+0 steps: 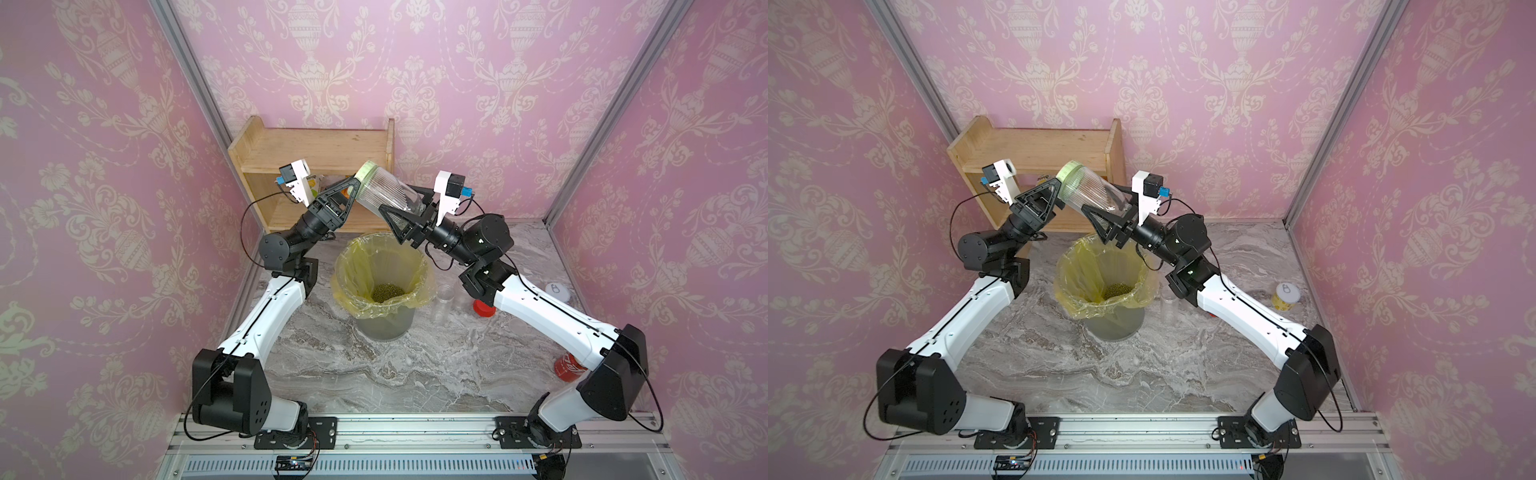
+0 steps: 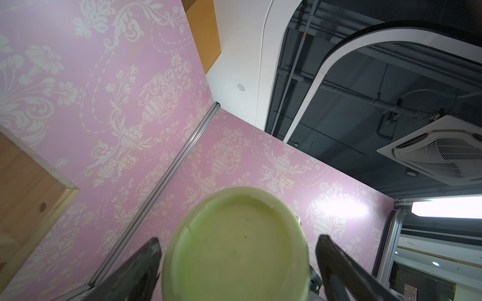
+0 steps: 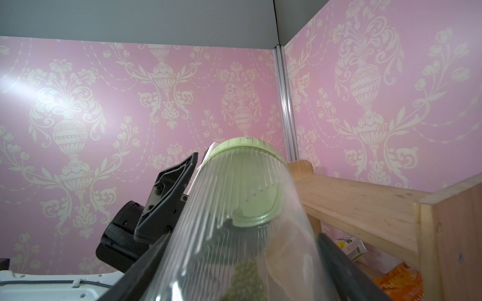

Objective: Empty moldy mung beans from jars
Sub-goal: Unscrew the lid from the jar.

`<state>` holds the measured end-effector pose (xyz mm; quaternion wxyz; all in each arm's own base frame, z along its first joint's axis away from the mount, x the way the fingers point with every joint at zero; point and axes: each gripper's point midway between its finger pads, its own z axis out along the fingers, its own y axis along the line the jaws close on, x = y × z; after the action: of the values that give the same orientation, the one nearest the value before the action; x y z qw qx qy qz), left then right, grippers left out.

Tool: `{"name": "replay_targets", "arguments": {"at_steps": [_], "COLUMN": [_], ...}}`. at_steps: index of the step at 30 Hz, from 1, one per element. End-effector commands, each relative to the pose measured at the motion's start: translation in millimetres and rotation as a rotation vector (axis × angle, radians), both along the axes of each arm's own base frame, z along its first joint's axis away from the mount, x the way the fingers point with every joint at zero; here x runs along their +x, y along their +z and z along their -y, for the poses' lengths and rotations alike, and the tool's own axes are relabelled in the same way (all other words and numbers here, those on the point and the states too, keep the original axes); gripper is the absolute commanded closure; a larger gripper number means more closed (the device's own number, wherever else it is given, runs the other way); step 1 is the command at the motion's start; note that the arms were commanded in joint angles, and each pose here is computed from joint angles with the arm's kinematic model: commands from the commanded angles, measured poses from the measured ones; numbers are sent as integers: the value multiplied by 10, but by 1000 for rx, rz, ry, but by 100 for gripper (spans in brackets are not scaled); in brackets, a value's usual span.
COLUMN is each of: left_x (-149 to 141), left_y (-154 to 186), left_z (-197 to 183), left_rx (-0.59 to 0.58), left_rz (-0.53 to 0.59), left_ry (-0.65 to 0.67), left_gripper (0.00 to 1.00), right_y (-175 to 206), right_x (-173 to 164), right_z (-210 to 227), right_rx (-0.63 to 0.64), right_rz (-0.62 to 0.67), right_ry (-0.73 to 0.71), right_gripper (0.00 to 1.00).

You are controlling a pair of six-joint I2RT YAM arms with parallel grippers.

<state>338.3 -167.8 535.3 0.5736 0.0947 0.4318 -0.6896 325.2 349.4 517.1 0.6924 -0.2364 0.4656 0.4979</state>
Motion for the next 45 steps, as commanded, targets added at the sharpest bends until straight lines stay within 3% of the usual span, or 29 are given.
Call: {"name": "replay_targets", "arguments": {"at_steps": [1,6,12,21,25,34,45], "left_x": [-31,-16,102,95,100,263,311], "left_y": [83,86,13,3,-14,-328,-306], "left_z": [25,17,-58,-153,-176,-196,-217], "left_rx": [-2,-3,-22,46,66,187,186], "left_rz": [37,47,-19,-170,-248,-497,-551], "left_ry": [-1,13,81,201,220,285,309], "left_gripper": [8,15,20,21,21,19,20], "right_y": [329,341,290,215,206,241,246], "right_x": [-158,-157,-120,-260,-288,-429,-453], "right_z": [97,104,67,-95,-94,-201,-196], "right_rx": [86,82,43,-148,-174,-278,-306], "right_rz": [85,89,93,196,213,290,307], "right_ry": [14,9,-24,-120,-129,-119,-127], "right_gripper": [88,88,88,89,89,89,90]}}
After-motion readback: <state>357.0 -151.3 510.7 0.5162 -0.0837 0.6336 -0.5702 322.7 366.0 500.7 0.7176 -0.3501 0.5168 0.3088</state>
